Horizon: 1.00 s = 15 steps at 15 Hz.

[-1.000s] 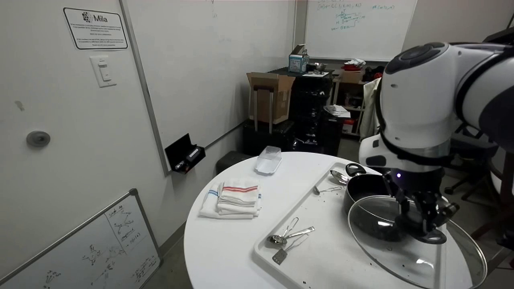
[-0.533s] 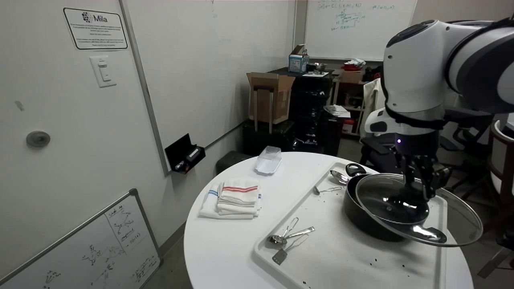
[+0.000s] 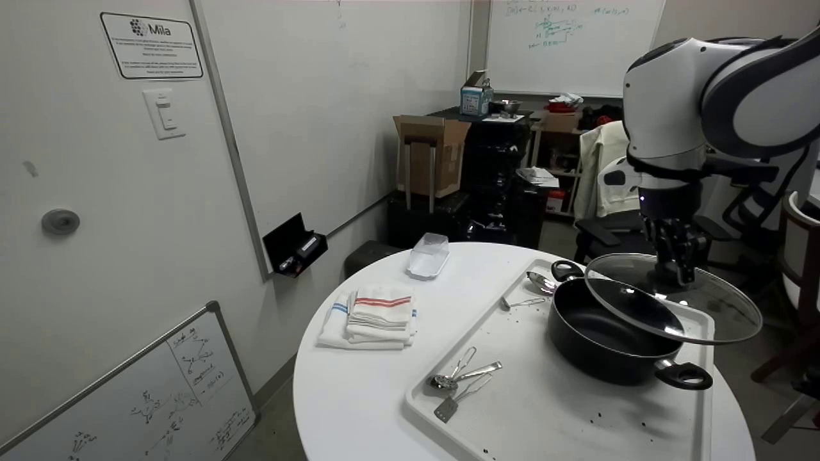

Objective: Place the lid on the pot

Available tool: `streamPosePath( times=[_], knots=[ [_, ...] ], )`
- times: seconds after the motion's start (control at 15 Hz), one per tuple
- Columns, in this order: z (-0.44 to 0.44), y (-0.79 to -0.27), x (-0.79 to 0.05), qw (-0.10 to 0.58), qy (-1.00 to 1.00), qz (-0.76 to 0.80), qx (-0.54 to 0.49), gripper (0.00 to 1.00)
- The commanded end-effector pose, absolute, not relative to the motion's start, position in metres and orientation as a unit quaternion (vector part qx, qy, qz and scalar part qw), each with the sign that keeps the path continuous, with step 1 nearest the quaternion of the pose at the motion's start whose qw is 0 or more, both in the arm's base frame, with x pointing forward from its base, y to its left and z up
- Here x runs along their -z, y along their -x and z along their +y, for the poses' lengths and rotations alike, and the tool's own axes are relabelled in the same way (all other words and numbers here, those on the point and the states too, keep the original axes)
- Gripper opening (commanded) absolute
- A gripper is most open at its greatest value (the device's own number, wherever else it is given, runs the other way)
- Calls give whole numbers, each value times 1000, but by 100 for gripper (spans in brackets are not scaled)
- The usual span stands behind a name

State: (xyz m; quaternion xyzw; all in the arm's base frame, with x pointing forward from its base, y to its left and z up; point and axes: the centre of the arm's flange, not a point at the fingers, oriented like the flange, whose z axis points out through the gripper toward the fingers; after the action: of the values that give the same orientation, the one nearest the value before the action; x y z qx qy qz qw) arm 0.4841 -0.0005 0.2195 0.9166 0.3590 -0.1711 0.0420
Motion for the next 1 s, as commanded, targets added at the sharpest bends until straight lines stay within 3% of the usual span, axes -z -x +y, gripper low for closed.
streamPosePath(
  times=[0.0, 0.93],
  knots=[
    [-31, -496, -225, 38, -932, 324, 156, 26],
    [-62, -541, -178, 40, -952, 267, 141, 26]
  ],
)
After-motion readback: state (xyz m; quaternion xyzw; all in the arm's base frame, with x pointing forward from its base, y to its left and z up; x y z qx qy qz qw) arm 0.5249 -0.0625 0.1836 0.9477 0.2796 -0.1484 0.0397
